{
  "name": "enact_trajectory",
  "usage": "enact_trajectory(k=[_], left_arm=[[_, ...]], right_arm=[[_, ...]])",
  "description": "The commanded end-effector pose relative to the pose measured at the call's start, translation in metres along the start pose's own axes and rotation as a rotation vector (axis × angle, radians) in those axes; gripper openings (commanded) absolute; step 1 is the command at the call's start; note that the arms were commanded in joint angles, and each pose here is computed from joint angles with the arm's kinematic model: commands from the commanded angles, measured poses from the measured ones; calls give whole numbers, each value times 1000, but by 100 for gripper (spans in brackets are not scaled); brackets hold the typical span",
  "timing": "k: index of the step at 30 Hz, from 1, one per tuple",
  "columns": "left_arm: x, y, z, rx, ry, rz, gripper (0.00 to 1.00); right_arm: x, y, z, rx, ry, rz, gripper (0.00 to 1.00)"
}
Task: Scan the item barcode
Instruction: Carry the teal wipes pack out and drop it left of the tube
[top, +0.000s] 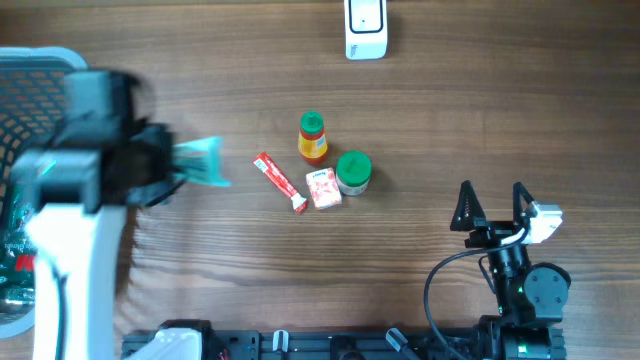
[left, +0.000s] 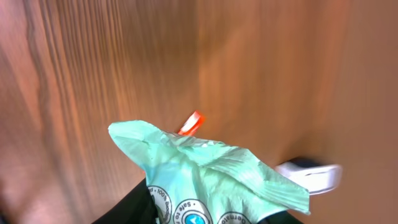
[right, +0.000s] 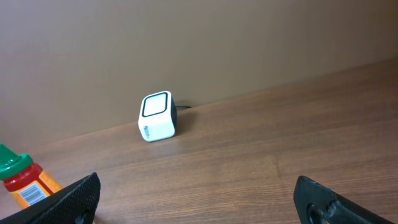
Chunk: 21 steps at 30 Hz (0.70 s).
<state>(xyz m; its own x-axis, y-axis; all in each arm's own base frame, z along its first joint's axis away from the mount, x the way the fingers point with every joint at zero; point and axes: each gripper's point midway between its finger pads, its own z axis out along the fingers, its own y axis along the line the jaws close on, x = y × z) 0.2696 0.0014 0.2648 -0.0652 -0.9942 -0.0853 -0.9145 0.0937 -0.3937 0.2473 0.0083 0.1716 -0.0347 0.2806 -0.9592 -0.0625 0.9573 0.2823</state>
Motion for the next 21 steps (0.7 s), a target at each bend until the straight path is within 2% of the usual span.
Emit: enact_trajectory(k=[1, 7, 11, 19, 21], left_arm=[[33, -3, 43, -150, 0, 177, 38], [77, 10, 117, -403, 22, 321, 39], [85, 21, 157, -524, 5, 358, 42], [88, 51, 205, -597, 2, 399, 44], [86, 66, 213, -623, 0, 402, 47]], right_arm=[[-1, -1, 0, 6, -5, 6, 100], [-1, -1, 0, 6, -5, 6, 99], [-1, -1, 0, 6, -5, 6, 100], [-1, -1, 0, 6, -5, 6, 100], [-1, -1, 0, 6, -5, 6, 100]])
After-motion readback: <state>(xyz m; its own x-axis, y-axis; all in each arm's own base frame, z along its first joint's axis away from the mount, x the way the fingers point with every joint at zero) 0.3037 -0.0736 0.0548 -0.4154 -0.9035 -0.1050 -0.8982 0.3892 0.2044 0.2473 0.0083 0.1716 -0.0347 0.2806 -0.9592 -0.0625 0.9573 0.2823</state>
